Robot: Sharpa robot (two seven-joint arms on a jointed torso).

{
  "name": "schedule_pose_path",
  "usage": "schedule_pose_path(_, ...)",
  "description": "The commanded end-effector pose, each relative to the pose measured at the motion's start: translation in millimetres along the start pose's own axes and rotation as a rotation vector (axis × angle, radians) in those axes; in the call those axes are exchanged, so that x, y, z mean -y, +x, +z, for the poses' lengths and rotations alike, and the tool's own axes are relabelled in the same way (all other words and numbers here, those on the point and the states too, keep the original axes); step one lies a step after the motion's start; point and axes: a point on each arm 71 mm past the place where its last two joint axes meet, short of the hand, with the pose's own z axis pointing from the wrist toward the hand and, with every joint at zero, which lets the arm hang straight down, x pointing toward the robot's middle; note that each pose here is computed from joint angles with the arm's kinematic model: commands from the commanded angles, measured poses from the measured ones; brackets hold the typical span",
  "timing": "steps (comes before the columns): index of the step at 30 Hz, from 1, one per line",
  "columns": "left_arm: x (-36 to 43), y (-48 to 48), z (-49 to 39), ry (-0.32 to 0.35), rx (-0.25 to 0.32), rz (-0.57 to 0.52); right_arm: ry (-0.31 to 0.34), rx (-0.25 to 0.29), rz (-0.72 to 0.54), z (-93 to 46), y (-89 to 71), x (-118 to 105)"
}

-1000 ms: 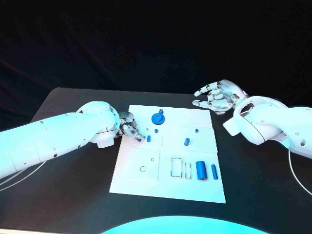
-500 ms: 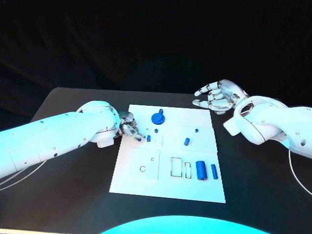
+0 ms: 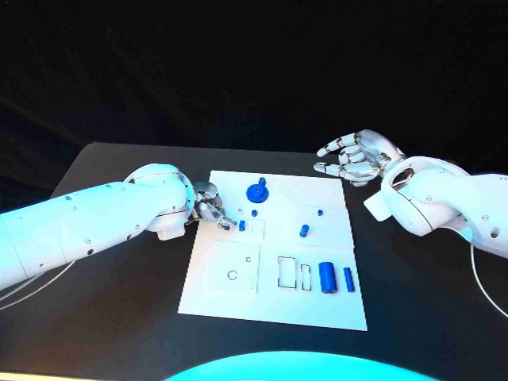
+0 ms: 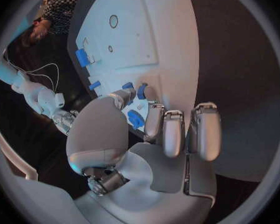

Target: Assemble the parts on the task board

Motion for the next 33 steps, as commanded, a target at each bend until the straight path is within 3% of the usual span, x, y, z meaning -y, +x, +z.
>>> schedule_pose_path(1,-6.4,7.9,2.2,-0.044,-0.042,0.034,-0.015,-0.006,-0.007,-0.4,0.8,-1.2)
schedule_pose_path(33,-7.1,5.8,1.9,-0.059,-0.015,0.04,-0.015,-0.005,-0.007,-0.2,0.5,-1.0)
